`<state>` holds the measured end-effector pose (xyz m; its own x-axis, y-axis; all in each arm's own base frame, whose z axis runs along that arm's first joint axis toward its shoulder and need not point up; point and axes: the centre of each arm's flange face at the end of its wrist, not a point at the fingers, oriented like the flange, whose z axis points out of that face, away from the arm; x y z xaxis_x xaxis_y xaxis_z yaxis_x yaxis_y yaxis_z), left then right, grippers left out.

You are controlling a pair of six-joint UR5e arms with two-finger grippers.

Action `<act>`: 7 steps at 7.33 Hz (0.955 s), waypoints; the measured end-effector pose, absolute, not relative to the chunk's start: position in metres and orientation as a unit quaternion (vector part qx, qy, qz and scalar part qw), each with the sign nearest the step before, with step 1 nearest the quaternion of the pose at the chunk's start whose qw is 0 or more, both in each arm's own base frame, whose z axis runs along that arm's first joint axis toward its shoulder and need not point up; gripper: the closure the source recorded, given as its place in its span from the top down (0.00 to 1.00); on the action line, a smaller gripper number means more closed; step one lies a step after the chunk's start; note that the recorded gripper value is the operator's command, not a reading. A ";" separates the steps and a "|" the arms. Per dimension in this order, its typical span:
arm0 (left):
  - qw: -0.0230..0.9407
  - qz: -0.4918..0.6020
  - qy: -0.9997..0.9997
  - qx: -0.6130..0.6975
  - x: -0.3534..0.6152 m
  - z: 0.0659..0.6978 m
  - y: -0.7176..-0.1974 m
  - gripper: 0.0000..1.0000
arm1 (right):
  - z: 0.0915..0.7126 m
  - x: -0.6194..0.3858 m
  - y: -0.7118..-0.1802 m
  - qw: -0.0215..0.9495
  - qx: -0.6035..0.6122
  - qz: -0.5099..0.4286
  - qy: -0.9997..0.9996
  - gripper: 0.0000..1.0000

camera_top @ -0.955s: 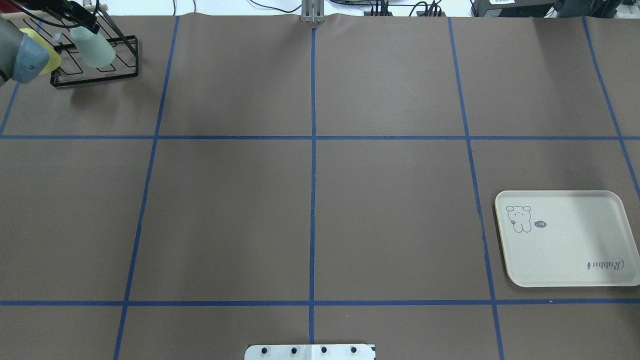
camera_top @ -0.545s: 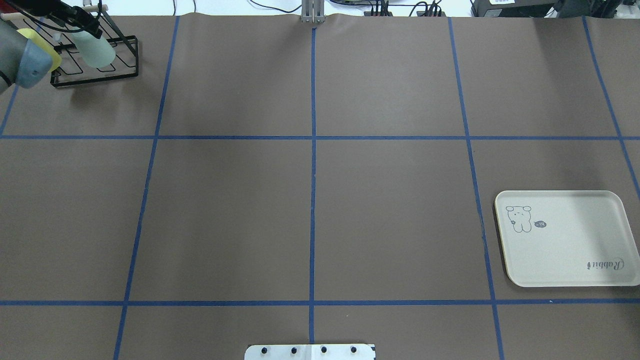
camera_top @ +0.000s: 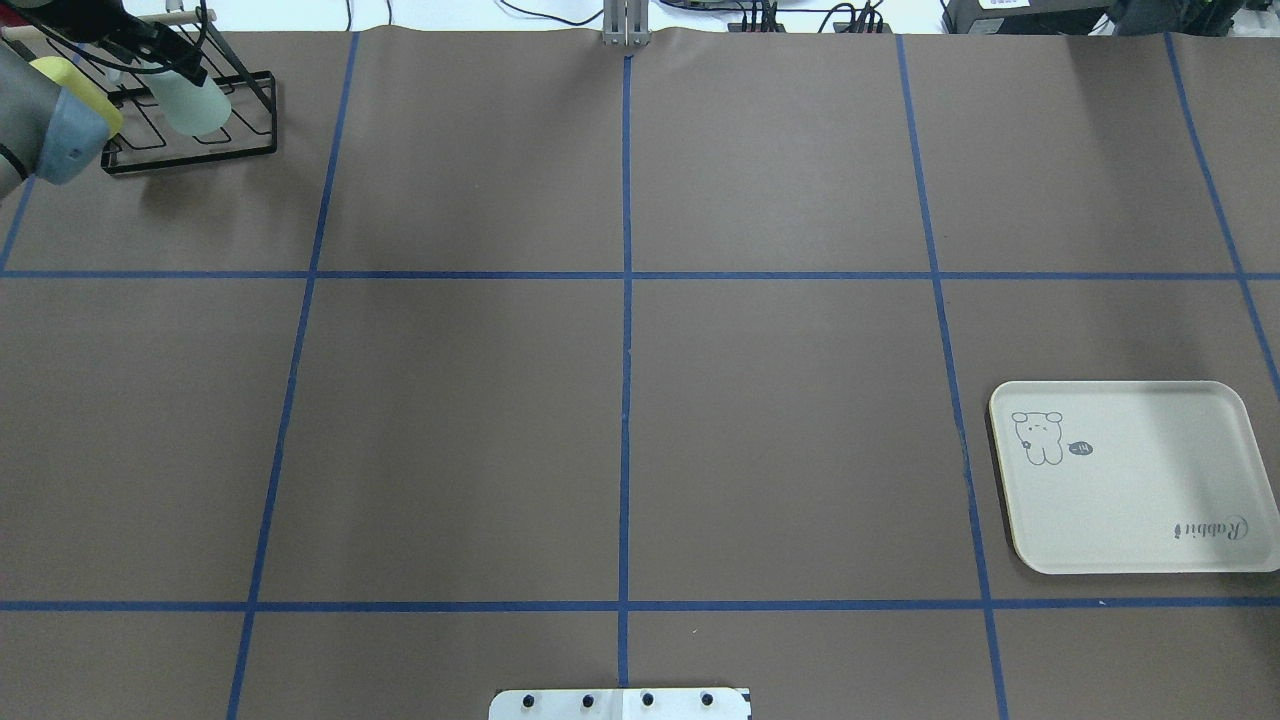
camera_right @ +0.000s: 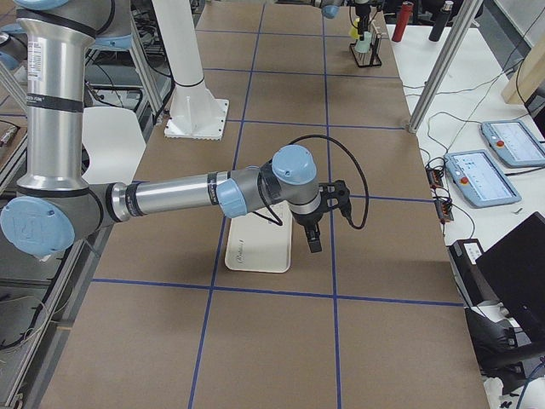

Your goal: Left arm grabs green cup and hands to right arm on tray

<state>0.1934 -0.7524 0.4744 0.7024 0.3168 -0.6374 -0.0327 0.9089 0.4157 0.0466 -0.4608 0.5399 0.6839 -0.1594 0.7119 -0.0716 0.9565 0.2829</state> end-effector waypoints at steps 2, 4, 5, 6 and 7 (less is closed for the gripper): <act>0.902 0.099 0.373 0.192 0.197 0.477 -0.752 0.98 | 0.540 0.046 -0.461 0.906 0.144 -0.024 -0.398 1.00; 0.906 0.095 0.361 0.197 0.196 0.479 -0.755 0.98 | 0.540 0.046 -0.461 0.905 0.144 -0.024 -0.399 1.00; 0.908 0.093 0.356 0.200 0.195 0.480 -0.756 0.94 | 0.540 0.046 -0.461 0.905 0.144 -0.024 -0.399 1.00; 0.909 0.092 0.352 0.202 0.195 0.480 -0.757 0.89 | 0.540 0.046 -0.461 0.905 0.144 -0.024 -0.399 1.00; 0.910 0.091 0.349 0.203 0.194 0.479 -0.758 0.86 | 0.540 0.046 -0.461 0.905 0.144 -0.024 -0.400 1.00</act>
